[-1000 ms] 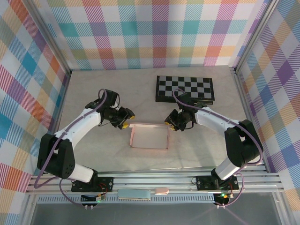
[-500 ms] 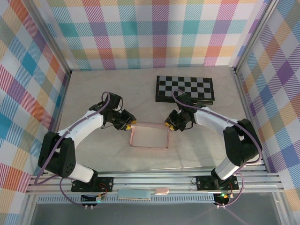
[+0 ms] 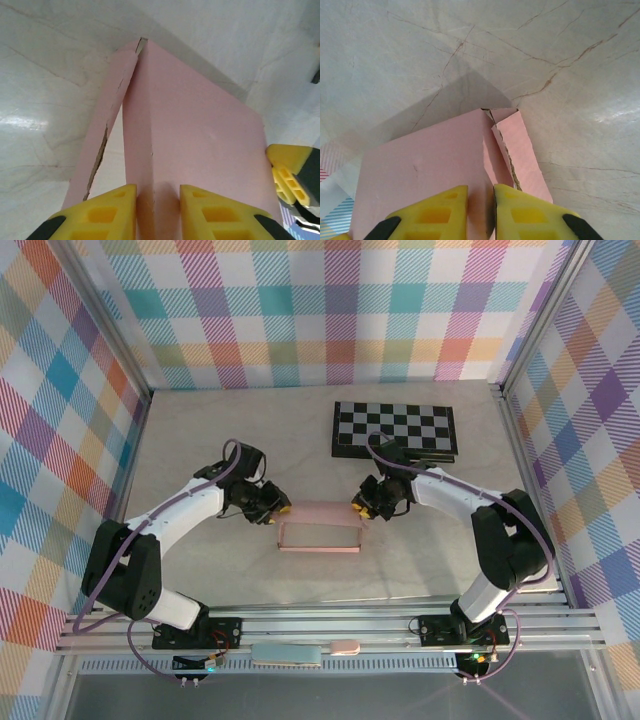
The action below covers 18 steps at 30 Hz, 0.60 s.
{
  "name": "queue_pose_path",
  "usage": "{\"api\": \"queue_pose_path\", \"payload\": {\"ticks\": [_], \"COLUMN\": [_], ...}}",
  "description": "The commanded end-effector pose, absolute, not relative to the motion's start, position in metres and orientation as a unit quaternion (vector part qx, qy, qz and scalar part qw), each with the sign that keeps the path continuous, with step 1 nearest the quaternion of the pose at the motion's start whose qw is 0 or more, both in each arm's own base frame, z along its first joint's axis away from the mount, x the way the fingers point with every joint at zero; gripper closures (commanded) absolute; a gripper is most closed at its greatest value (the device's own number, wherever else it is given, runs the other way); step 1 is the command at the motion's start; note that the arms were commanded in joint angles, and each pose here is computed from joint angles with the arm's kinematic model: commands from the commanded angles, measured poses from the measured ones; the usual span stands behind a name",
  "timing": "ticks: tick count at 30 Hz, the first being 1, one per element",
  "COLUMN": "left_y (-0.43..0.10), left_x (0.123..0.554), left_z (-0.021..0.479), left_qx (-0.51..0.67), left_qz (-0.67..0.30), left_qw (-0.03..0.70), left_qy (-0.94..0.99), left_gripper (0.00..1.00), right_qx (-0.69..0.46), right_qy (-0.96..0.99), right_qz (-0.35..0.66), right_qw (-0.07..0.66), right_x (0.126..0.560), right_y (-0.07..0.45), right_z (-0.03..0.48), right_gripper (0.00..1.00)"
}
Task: Fold the paper box
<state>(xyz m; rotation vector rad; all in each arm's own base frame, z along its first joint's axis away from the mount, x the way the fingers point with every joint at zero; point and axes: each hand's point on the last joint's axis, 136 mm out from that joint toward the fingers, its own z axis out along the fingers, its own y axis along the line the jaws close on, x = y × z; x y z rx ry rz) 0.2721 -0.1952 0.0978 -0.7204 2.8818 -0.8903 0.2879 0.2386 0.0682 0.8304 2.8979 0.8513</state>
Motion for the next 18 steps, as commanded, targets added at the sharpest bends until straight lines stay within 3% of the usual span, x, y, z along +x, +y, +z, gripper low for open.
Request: {"api": "queue_pose_path", "payload": {"ticks": [1, 10, 13, 18], "left_y": [-0.185, -0.174, -0.173, -0.172], "left_x": [0.25, 0.243, 0.243, 0.242], "left_z": [0.085, 0.08, 0.076, 0.073], "left_qx": [-0.202, -0.154, -0.152, -0.144], "left_qz": [-0.247, -0.201, -0.198, -0.191], "left_qw": [0.002, 0.006, 0.005, 0.004], "left_qy": [0.948, 0.967, 0.968, 0.971], "left_gripper": [0.74, 0.68, 0.66, 0.62], "right_qx": [0.24, 0.212, 0.2, 0.17], "right_qy": [0.934, 0.948, 0.952, 0.957], "right_qz": [0.264, 0.238, 0.23, 0.234], "right_qw": [0.001, 0.013, 0.02, 0.031], "right_x": [0.285, 0.282, 0.28, 0.274], "right_y": [0.244, 0.236, 0.233, 0.229], "right_z": [0.066, 0.066, 0.071, 0.081], "right_gripper": [0.83, 0.83, 0.77, 0.57]}}
